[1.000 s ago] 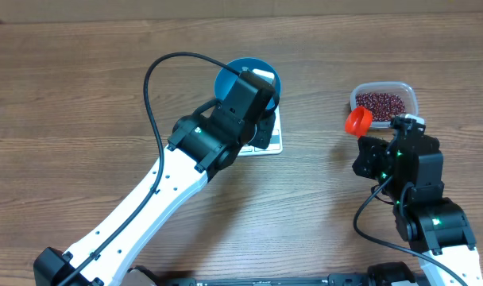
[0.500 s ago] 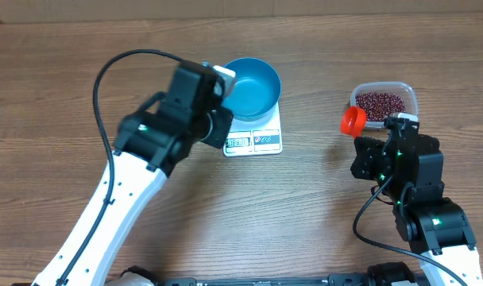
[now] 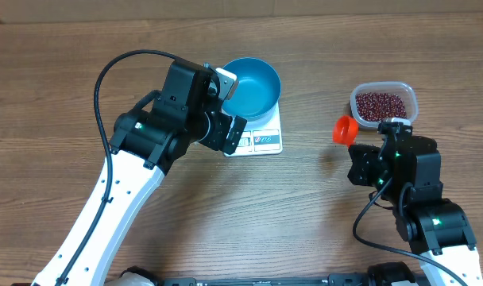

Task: Scoop item into bowl and weigh 150g on scale
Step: 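Move the left gripper over the blue bowl on the scale, then lower the red scoop into the bean container with the right gripper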

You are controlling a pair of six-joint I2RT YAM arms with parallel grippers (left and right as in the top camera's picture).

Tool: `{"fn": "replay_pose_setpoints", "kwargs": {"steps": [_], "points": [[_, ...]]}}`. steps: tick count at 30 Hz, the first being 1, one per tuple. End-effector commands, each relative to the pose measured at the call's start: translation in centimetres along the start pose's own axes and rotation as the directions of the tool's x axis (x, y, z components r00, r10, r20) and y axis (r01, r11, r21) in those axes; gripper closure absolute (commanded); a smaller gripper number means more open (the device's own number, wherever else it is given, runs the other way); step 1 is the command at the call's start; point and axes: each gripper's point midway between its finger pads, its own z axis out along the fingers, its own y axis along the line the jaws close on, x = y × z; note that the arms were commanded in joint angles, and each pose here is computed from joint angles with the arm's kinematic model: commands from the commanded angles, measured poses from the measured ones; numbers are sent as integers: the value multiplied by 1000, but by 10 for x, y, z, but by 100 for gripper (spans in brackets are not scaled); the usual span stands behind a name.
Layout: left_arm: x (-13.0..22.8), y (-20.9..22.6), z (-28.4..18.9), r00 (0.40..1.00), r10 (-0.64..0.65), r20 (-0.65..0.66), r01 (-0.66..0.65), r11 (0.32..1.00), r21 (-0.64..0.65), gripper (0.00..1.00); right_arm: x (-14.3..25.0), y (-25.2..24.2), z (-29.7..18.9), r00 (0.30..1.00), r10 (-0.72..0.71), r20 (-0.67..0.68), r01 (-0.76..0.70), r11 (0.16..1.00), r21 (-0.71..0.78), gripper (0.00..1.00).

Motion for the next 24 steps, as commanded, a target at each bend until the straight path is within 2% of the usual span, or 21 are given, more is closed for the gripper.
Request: {"fn": "replay_pose_setpoints", "kwargs": {"steps": [1,9,15,20,24], "points": [[-1,-1,1,1000,19,-2,-19,1000,15,0,-5,18,-8,1000,-7,-3,7,996,-88,96],[-1,-1,1,1000,19,-2,-19,1000,15,0,-1,22,-9,1000,-10,-26,7,993,-116,96],[-1,-1,1,1000,19,-2,-19,1000,15,0,-30,31,-27,994,-99,53,104,988,-111,97],[-1,-1,1,1000,19,-2,-19,1000,15,0,-64,16,-36,981,-185,56,182,982,53,97],[-1,-1,1,1000,19,-2,-19,1000,15,0,-90,-7,-27,970,-242,-37,244,944,222,97]]}}
